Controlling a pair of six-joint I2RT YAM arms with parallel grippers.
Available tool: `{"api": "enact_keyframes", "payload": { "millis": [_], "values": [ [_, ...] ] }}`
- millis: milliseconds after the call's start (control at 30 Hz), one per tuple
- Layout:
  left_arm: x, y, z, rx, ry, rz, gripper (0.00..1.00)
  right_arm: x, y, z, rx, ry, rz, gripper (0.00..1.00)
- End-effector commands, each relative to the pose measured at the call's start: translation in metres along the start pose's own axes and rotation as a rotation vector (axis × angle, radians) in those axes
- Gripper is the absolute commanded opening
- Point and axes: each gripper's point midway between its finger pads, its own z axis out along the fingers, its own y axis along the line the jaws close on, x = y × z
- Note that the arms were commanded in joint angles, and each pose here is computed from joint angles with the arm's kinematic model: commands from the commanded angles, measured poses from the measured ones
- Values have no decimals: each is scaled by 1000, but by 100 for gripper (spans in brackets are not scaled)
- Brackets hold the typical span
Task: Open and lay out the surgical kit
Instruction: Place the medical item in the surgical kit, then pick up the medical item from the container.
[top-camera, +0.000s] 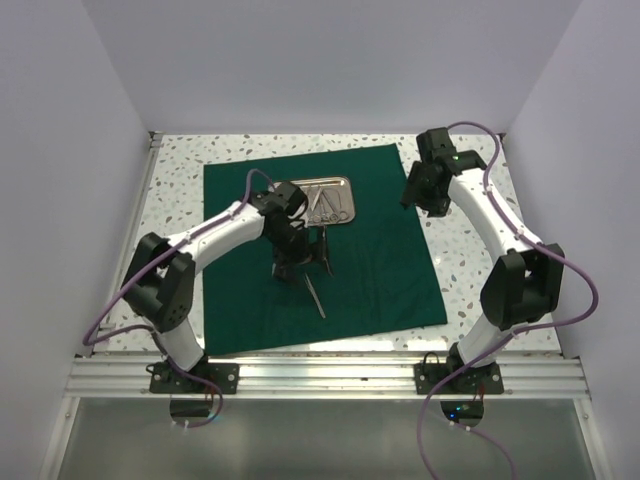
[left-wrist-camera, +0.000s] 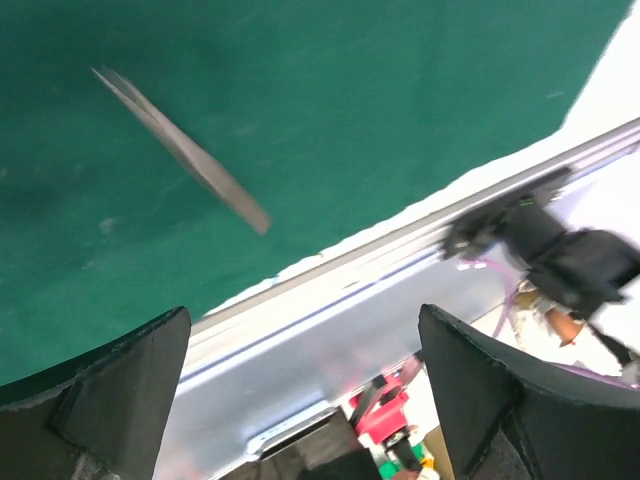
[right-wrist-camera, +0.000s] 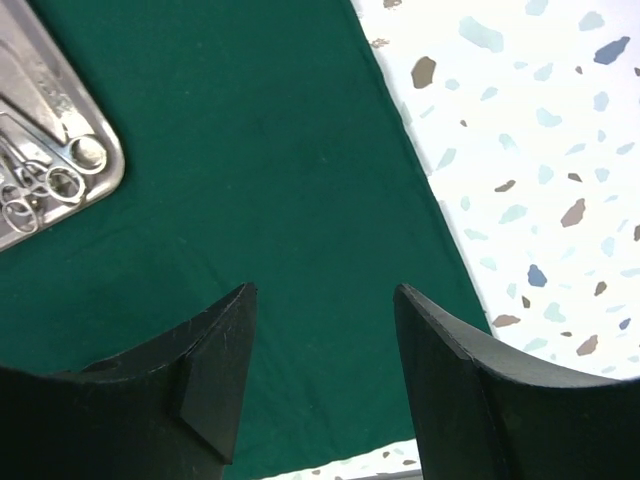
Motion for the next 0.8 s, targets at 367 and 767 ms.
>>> {"api": "enact_keyframes", "payload": {
  "millis": [367,767],
  "values": [
    [-200,-45,-56,-245,-475,330,74,-19,14,-58,-127,-135,28,62],
    [-261,4,-11,-426,-539,472,56,8,-18,-70,-54,-115,-9,62]
  ]
}}
